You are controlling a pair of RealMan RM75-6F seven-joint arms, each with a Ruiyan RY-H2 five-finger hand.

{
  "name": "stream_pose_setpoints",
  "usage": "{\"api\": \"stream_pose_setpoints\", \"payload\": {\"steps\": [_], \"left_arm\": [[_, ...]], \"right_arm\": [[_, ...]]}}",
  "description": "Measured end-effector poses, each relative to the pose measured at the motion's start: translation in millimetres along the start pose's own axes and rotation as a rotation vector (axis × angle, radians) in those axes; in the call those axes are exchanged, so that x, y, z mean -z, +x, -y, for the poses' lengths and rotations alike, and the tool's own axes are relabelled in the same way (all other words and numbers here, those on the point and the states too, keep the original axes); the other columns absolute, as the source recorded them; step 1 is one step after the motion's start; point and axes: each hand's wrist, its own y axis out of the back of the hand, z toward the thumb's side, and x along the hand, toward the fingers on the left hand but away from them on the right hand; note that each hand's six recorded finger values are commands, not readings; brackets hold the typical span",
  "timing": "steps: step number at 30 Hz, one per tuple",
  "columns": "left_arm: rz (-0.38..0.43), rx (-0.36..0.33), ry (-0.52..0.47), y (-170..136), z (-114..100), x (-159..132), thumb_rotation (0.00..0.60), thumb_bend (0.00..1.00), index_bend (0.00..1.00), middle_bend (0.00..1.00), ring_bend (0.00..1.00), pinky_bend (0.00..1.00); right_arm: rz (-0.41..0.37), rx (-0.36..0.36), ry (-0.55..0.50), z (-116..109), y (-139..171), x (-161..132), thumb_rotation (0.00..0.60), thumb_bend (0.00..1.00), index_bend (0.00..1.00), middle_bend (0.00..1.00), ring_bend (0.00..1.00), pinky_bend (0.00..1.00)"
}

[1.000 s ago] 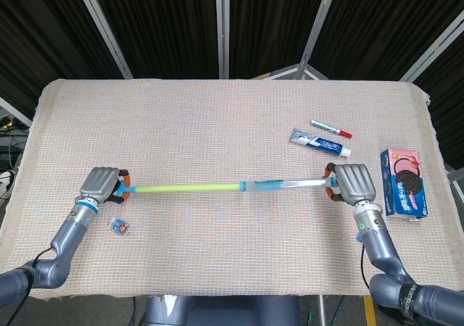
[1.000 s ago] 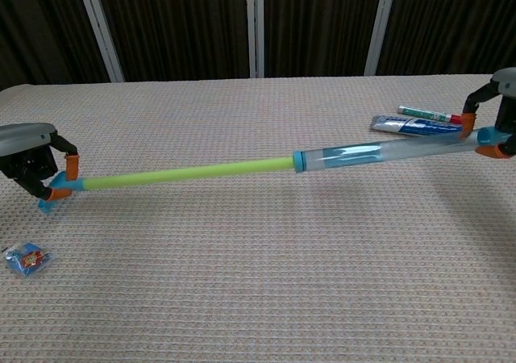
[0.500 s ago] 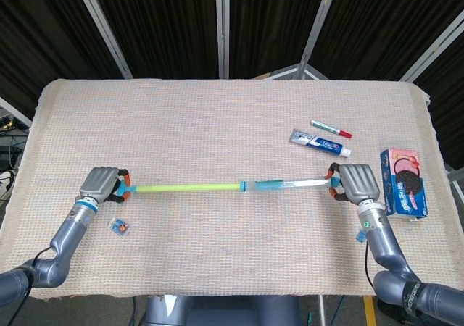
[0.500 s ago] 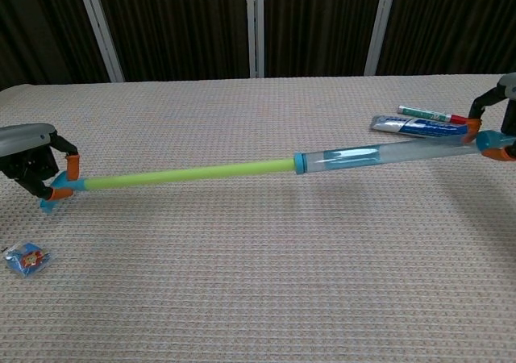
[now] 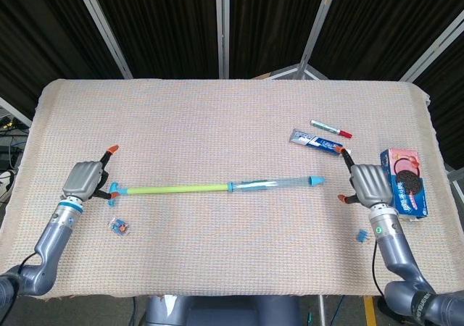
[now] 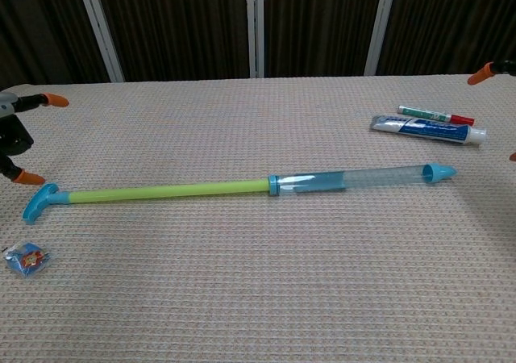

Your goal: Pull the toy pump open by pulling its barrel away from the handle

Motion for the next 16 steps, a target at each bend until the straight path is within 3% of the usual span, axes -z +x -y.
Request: {"api": "stream_pose_setpoints", "payload": {"steps": [1, 3, 5, 6, 7, 12, 16], "left_arm": [[0.003, -0.024, -0.005, -3.2, -5.3, 1.1, 0.6, 0.0, 0.0, 0.37, 0.42, 0.57], [0.01, -0.087, -0.012, -13.5, -18.3, 4.8, 0.6, 0.0, 0.0, 0.06, 0.09, 0.2], [0.013, -0.143, -0.01, -27.3, -29.8, 9.0, 0.6, 0.0, 0.0, 0.0, 0.0, 0.03], [0.015, -0.179, -0.01, -38.7, -37.4, 11.6, 0.6, 0.0, 0.0, 0.0, 0.0, 0.0], [0.015, -0.203, -0.011, -47.7, -42.6, 12.9, 0.6, 0.0, 0.0, 0.0, 0.0, 0.0], [0.014, -0.283, -0.025, -103.8, -58.8, 15.7, 0.6, 0.0, 0.0, 0.0, 0.0, 0.0], [0.018, -0.278, -0.011, -133.2, -56.9, 16.4, 0.6, 0.0, 0.0, 0.0, 0.0, 0.0]], "right_arm": [[-0.009, 0.028, -0.012, -4.7, 4.0, 2.6, 0.6, 0.0, 0.0, 0.68, 0.74, 0.82], [-0.021, 0.075, -0.037, -12.6, 11.7, 8.7, 0.6, 0.0, 0.0, 0.42, 0.46, 0.49], [-0.03, 0.133, -0.071, -21.4, 25.0, 20.4, 0.6, 0.0, 0.0, 0.11, 0.1, 0.13], [-0.036, 0.154, -0.083, -24.4, 32.1, 25.8, 0.6, 0.0, 0.0, 0.05, 0.04, 0.06], [-0.044, 0.177, -0.094, -27.0, 42.8, 33.2, 0.6, 0.0, 0.0, 0.01, 0.0, 0.01], [-0.046, 0.218, -0.093, -27.6, 85.0, 59.4, 0.6, 0.0, 0.0, 0.0, 0.0, 0.0], [-0.032, 0.227, -0.058, -23.9, 106.8, 69.9, 0.6, 0.0, 0.0, 0.0, 0.0, 0.0]]}}
